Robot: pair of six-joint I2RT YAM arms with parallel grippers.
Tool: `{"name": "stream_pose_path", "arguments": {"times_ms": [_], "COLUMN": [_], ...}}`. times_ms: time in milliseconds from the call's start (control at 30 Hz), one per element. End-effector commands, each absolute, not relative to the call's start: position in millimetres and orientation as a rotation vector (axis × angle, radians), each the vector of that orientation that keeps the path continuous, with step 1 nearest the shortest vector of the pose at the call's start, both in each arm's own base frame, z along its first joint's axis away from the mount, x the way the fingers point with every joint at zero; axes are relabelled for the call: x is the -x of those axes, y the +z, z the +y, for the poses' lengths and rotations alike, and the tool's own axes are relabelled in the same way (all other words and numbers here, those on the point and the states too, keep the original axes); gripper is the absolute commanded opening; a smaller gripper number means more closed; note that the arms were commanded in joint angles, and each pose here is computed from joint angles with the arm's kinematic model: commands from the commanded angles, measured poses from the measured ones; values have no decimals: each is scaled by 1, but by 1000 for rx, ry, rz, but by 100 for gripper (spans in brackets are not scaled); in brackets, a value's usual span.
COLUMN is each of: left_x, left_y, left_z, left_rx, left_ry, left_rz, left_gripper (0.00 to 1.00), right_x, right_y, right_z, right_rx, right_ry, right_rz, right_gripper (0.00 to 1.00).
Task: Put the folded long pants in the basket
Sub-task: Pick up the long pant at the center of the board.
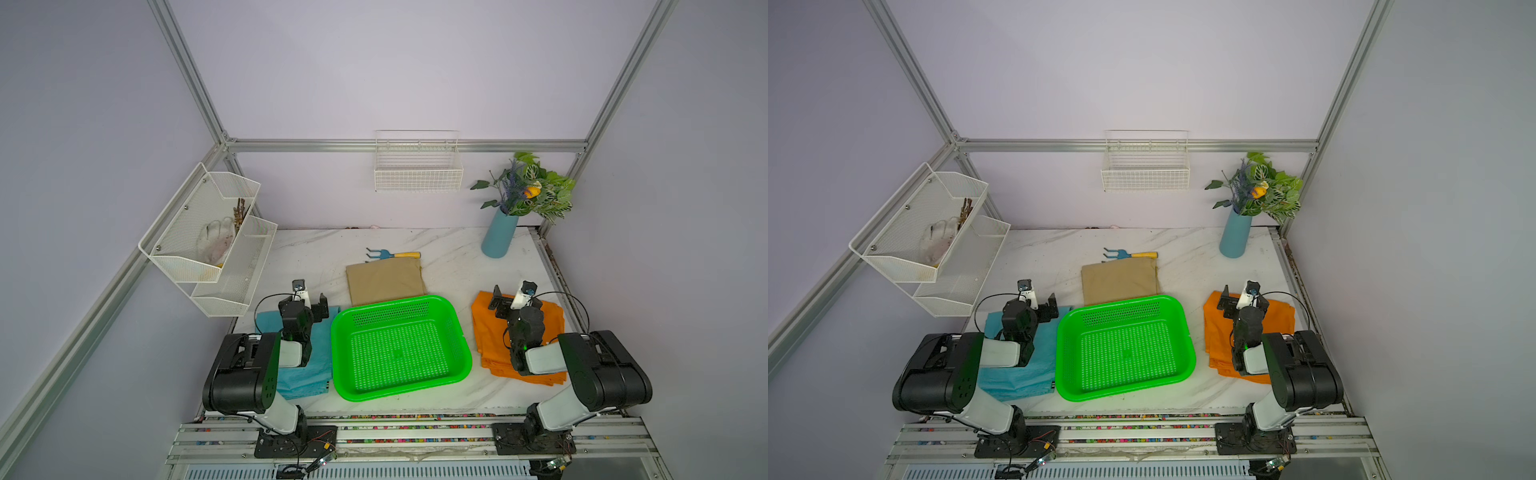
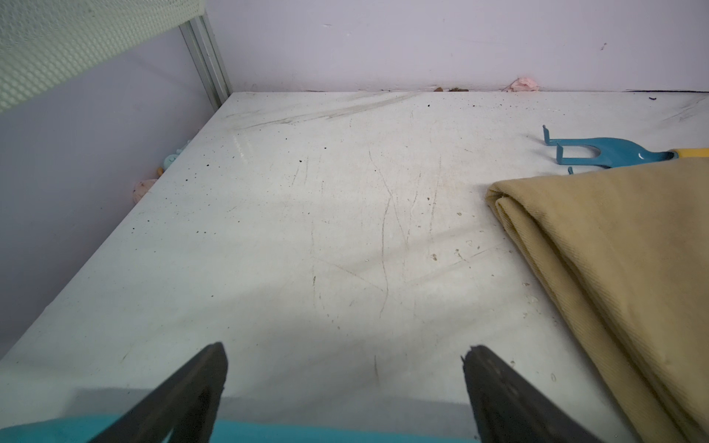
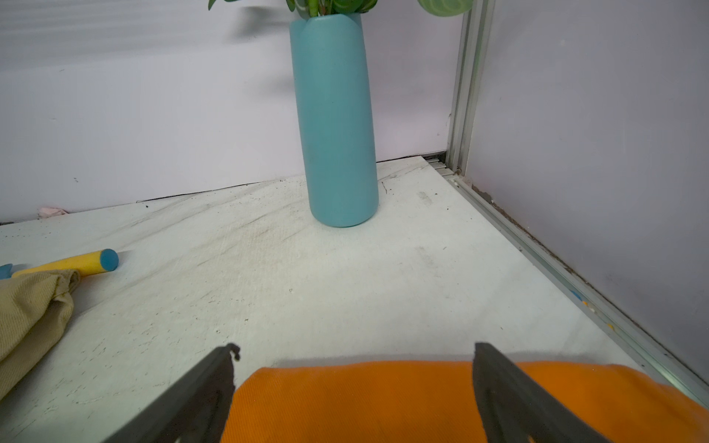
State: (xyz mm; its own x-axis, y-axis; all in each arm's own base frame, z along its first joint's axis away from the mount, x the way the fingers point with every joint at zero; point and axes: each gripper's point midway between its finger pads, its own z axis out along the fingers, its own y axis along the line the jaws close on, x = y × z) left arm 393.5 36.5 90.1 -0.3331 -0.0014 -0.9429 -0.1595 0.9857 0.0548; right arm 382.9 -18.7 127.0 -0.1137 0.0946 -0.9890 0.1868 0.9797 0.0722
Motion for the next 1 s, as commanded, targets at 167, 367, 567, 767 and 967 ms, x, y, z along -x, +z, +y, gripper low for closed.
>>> {"name": "stream_pose_path", "arguments": {"times_ms": [167,367,567,767,967], "left_x": [-410,-431,-460,-471,-465], "left_y": [146,216,217,165,145], "left_z": [41,26,-11,-59,-74], "left_rx": [145,180,286,331,381], "left_ry": [245,117,-48,-160,-257], "left_rz": [1907,1865,1967,2145,2212], "left_gripper": [100,100,100,100,100], "right_x": [-411,-448,-483,-500,-499], "right_y": [199,223,174,109,62], "right_z": [8,58,145,210,226], "right_rx": [-119,-134,70,110,59], "right_ry": [-41,304,443,721,821], "right_rz": [1755,1996,2292,2579,2690], "right_gripper": [100,100,100,99,98]}}
